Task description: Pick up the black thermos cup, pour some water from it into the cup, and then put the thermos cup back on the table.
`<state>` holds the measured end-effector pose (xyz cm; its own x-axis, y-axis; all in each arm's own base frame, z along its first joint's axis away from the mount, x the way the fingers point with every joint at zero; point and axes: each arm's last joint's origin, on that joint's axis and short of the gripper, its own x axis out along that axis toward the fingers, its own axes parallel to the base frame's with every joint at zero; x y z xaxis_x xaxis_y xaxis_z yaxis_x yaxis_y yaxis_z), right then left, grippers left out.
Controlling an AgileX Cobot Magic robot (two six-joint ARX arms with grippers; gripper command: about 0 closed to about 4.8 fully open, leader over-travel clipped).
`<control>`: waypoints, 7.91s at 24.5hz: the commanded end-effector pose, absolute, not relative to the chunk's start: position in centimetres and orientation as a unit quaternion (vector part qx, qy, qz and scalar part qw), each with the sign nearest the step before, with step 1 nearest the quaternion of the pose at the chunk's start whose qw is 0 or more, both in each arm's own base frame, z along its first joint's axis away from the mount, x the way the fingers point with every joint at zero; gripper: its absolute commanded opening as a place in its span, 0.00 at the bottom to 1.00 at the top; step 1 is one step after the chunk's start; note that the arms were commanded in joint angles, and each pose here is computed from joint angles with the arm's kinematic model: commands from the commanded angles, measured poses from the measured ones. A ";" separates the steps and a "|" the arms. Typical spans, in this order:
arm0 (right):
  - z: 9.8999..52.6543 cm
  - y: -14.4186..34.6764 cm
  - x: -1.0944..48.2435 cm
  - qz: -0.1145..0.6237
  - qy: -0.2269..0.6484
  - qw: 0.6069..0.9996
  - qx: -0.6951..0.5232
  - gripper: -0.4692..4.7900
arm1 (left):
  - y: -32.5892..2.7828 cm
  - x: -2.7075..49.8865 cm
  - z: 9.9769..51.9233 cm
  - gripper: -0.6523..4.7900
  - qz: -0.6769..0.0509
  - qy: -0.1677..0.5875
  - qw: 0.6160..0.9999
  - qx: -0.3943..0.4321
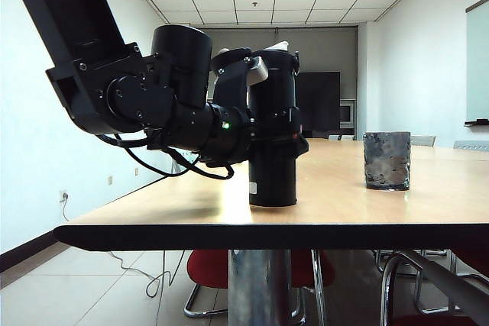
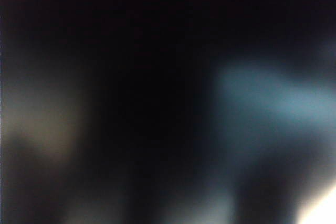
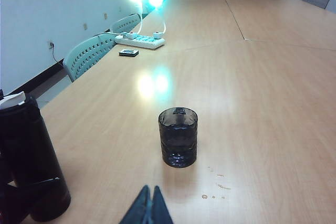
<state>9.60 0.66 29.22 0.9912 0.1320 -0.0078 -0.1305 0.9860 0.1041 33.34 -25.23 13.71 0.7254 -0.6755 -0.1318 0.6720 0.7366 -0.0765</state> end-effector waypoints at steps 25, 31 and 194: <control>29.5 0.7 9.5 0.081 0.000 0.995 0.050 0.09 | -31.2 41.9 24.0 0.46 -0.258 0.054 0.950 0.165; 29.4 0.8 9.5 0.088 0.000 0.995 0.050 0.09 | -32.6 44.0 23.5 0.45 -0.242 0.048 0.944 0.218; 27.7 0.4 20.0 0.099 0.023 0.992 0.068 0.09 | -38.1 46.2 20.4 0.46 -0.080 -0.083 0.579 0.808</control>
<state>20.00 0.36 27.40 0.9792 0.1967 -0.0498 -0.1881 0.9719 0.1414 46.11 -38.17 21.11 0.9731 -0.2298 0.0161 -0.0736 -0.2442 0.9669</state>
